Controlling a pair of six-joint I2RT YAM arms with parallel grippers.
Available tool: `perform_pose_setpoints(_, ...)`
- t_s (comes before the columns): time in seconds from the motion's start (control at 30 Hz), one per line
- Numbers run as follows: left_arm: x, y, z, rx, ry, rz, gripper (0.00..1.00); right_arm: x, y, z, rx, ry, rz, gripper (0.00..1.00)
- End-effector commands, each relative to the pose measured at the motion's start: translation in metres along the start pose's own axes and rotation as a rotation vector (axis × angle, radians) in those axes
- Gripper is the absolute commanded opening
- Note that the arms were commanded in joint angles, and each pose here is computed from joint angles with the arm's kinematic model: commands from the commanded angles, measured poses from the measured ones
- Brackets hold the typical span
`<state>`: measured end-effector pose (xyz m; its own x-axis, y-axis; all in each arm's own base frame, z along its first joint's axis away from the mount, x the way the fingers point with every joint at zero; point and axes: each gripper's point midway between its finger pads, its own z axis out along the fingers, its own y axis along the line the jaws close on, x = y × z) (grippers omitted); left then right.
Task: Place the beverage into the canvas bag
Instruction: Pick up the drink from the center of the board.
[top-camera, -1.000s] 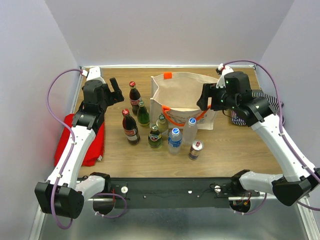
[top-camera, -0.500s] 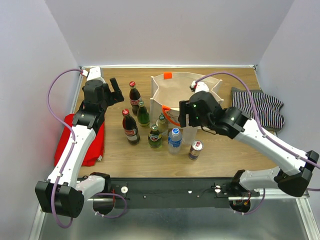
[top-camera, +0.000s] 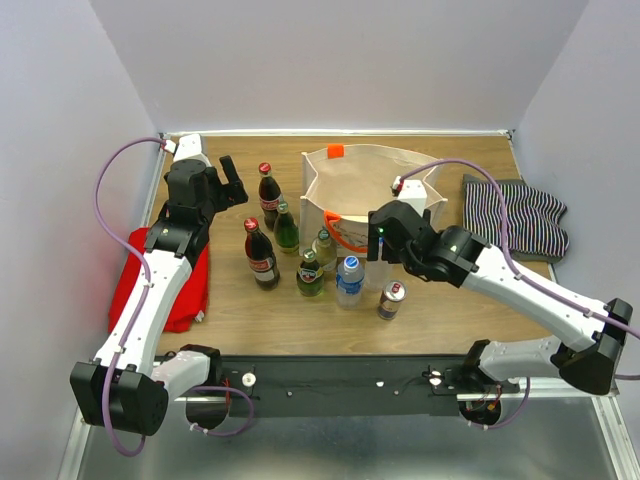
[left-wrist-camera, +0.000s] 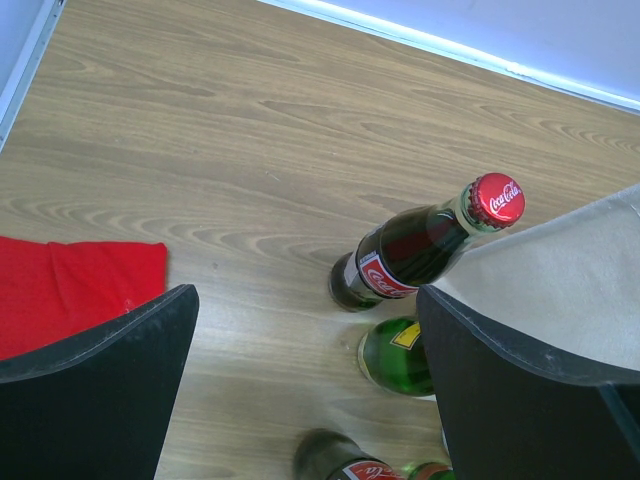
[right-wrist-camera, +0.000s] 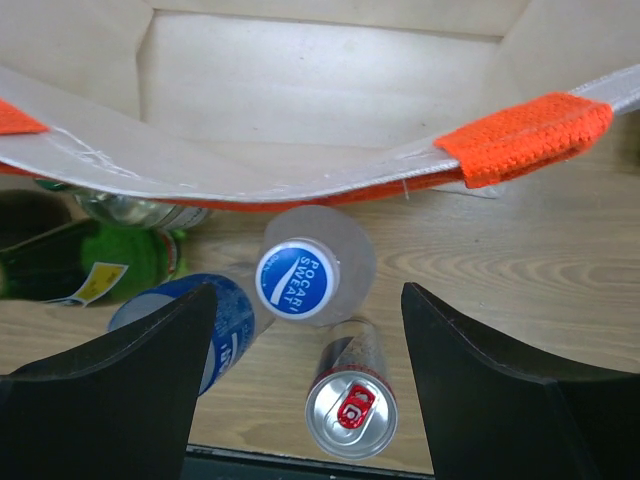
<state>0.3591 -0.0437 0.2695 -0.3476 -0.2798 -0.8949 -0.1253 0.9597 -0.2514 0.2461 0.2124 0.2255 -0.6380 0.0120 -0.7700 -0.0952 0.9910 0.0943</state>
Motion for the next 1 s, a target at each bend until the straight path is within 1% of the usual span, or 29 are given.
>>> perform_pose_setpoints(0.0,-0.005,0.000,-0.001,-0.003,-0.005,0.001,0.99,-0.001,-0.010,0.008,0.041,-0.083,0.054,0.82)
perform_pose_setpoints(0.07,-0.004,0.001,-0.002,-0.004,-0.004,0.003,0.99,-0.004,-0.008,0.009,0.027,-0.106,0.058,0.82)
perform_pose_setpoints(0.23,-0.004,0.001,-0.002,-0.005,-0.002,0.005,0.99,-0.010,-0.003,0.014,0.031,-0.134,0.054,0.77)
perform_pose_setpoints(0.27,-0.004,0.002,-0.002,-0.006,-0.003,0.005,0.99,-0.009,-0.002,0.018,0.040,-0.128,0.044,0.76)
perform_pose_setpoints(0.43,-0.003,0.004,-0.003,-0.015,-0.001,0.013,0.99,-0.003,0.001,0.025,0.052,-0.099,0.029,0.65)
perform_pose_setpoints(0.57,-0.004,0.005,-0.004,-0.021,-0.006,0.015,0.99,0.003,0.000,0.026,0.056,-0.073,0.021,0.64)
perform_pose_setpoints(0.67,-0.003,0.005,-0.003,-0.021,-0.002,0.015,0.99,0.005,0.000,0.025,0.054,-0.065,0.025,0.60)
perform_pose_setpoints(0.77,-0.002,0.005,-0.002,-0.020,0.000,0.015,0.99,0.006,0.001,0.025,0.050,-0.060,0.025,0.46)
perform_pose_setpoints(0.8,-0.001,0.005,-0.002,-0.020,0.004,0.014,0.99,0.007,0.001,0.025,0.049,-0.051,0.022,0.35)
perform_pose_setpoints(0.87,0.000,0.004,-0.001,-0.018,0.007,0.014,0.99,0.009,0.003,0.026,0.051,-0.037,0.015,0.32)
perform_pose_setpoints(0.97,-0.003,0.006,-0.003,-0.025,0.000,0.017,0.99,0.011,0.003,0.026,0.057,-0.012,0.004,0.22)
